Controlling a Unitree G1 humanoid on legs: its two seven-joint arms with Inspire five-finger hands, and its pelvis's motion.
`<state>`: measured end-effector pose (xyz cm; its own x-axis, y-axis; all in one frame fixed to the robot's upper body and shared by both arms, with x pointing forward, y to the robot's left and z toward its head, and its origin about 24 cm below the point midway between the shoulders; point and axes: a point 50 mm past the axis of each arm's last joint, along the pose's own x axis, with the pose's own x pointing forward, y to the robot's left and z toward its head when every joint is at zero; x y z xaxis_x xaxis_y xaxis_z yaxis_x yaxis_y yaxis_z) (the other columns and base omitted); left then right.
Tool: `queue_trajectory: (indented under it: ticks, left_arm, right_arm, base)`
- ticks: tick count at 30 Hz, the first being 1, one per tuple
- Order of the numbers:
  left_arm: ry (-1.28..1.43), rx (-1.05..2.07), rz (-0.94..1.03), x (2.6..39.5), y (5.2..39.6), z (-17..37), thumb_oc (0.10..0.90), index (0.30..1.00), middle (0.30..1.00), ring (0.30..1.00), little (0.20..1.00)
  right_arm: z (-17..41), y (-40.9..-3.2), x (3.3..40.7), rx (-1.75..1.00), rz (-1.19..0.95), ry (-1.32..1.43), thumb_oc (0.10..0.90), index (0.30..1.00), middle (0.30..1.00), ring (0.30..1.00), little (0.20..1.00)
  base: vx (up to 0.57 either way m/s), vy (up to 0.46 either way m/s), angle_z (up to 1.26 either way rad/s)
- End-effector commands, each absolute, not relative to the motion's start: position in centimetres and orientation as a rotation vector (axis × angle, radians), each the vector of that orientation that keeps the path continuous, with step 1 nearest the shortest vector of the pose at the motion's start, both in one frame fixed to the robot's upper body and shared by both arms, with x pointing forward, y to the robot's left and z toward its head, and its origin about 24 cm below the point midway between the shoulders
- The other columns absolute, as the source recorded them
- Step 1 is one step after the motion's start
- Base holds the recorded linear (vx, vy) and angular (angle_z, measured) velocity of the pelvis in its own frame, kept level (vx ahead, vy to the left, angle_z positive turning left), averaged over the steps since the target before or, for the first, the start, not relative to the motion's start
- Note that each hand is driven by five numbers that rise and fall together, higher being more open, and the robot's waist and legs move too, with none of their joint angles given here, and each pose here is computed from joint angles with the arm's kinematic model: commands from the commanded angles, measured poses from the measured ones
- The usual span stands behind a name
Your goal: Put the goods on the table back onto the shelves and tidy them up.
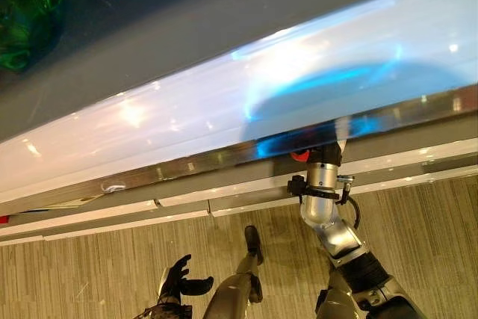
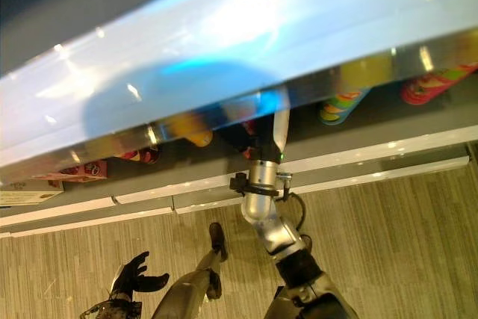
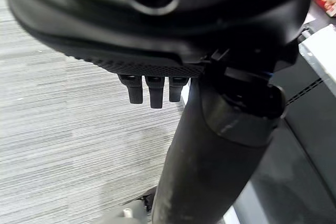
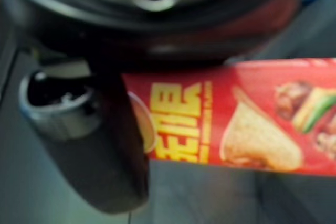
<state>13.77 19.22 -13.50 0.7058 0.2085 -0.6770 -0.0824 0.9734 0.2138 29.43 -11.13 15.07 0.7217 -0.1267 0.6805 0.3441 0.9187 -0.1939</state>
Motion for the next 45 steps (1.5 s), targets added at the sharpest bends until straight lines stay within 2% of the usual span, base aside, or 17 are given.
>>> queue_trajectory:
  ticks: [1,7,14,36,37,38,45]
  left_arm:
    - [0.667,0.347,0.213,15.0,22.7,-12.0,0.8,0.9,0.9,0.9,0.9]
    - [0.546,0.379,0.231,17.1,23.4,-10.2,0.8,0.9,0.9,0.9,0.9]
    - [0.429,0.43,0.24,18.8,23.8,-8.4,0.8,0.9,0.9,0.9,0.9]
    - [0.426,0.474,0.239,18.9,23.4,-8.6,0.8,0.9,0.9,0.9,0.9]
    - [0.423,0.474,0.239,19.0,23.4,-8.6,0.8,0.9,0.9,0.9,0.9]
    - [0.422,0.472,0.245,19.0,23.6,-8.5,0.8,0.9,0.9,0.9,0.9]
    - [0.418,0.489,0.242,19.3,23.7,-8.4,0.8,0.9,0.9,0.9,0.9]
  right_arm:
    - [20.9,-9.4,28.6,-0.283,-0.301,-1.076,0.4,0.3,0.3,0.3,0.3]
    - [21.4,-9.5,28.3,-0.302,-0.344,-1.123,0.4,0.3,0.3,0.3,0.3]
    - [20.5,-8.4,27.6,-0.248,-0.271,-1.103,0.4,0.3,0.3,0.3,0.3]
    - [19.1,-8.0,27.9,-0.173,-0.294,-1.035,0.4,0.3,0.3,0.3,0.3]
    - [19.1,-8.0,27.8,-0.179,-0.288,-1.041,0.56,0.54,0.54,0.54,0.54]
    - [19.2,-7.9,27.8,-0.177,-0.283,-1.045,0.8,0.9,0.9,0.9,0.9]
    - [19.1,-7.5,27.2,-0.226,-0.217,-1.079,0.8,0.9,0.9,0.9,0.9]
  base:
    - [0.02,0.049,0.0]
    - [0.01,0.062,0.08]
    - [-0.01,0.053,-0.02]
    - [0.0,0.01,-0.01]
    - [0.0,0.002,-0.03]
    - [0.0,0.0,0.0]
    - [0.0,-0.015,-0.03]
